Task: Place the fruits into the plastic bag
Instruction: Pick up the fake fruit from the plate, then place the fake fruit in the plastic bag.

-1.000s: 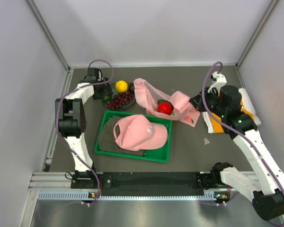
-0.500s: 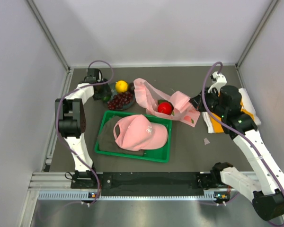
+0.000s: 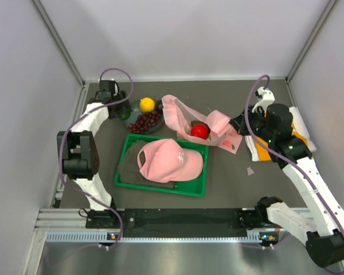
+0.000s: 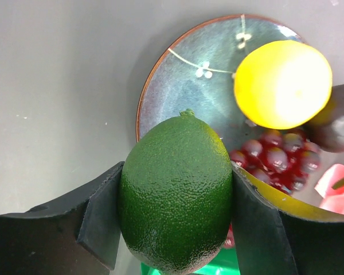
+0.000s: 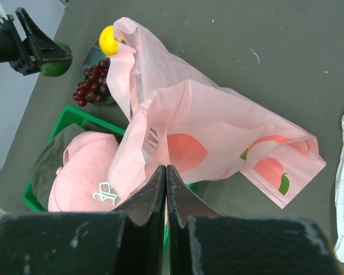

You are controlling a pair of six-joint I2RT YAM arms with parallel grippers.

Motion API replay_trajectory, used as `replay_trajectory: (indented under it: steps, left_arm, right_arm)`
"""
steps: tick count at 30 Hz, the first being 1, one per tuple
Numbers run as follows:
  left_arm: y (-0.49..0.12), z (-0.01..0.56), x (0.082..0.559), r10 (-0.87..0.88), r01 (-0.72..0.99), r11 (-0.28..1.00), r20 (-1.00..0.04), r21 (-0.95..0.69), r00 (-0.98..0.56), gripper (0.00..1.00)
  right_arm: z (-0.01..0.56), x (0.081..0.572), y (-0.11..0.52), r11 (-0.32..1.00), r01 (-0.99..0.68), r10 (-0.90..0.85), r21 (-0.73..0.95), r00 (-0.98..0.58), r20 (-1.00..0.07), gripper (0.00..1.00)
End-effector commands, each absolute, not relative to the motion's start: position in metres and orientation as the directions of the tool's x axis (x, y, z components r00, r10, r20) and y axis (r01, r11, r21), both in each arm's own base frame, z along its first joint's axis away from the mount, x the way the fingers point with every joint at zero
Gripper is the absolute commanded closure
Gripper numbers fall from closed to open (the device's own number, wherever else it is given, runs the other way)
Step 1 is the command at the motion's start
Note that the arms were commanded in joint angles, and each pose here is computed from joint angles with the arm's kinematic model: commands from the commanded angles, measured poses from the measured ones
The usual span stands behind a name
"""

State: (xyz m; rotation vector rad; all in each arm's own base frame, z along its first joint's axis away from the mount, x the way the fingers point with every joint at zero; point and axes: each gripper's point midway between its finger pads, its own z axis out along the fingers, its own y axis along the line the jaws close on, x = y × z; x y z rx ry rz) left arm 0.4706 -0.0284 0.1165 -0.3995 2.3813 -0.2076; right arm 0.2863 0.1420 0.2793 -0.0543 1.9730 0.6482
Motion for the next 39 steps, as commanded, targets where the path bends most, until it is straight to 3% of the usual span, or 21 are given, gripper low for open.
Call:
replay_trajectory:
  steps: [1, 8, 19, 30, 39]
  left_arm:
    - [-0.025, 0.148, 0.465, -0.344, -0.217, 0.939, -0.668, -0.268, -0.660, 0.47]
    - [-0.067, 0.199, 0.453, -0.351, -0.022, 0.905, -0.714, -0.426, -0.606, 0.48]
    - [-0.151, 0.269, 0.422, -0.254, 0.232, 0.874, -0.808, -0.428, -0.532, 0.48]
    - [-0.273, 0.260, 0.391, -0.141, 0.448, 0.757, -0.789, -0.475, -0.599, 0.48]
    - [-0.317, 0.220, 0.381, -0.050, 0.470, 0.743, -0.740, -0.476, -0.671, 0.48]
  right_arm:
    - [0.291, 0.286, 0.140, 0.849, -0.322, 0.256, 0.419, -0.442, -0.860, 1.00]
    - [0.293, 0.286, 0.141, 0.844, -0.329, 0.260, 0.424, -0.440, -0.859, 1.00]
    - [0.297, 0.286, 0.144, 0.835, -0.336, 0.270, 0.435, -0.438, -0.857, 1.00]
    - [0.299, 0.286, 0.143, 0.837, -0.333, 0.271, 0.433, -0.435, -0.859, 1.00]
    - [0.301, 0.285, 0.141, 0.841, -0.331, 0.270, 0.429, -0.431, -0.861, 1.00]
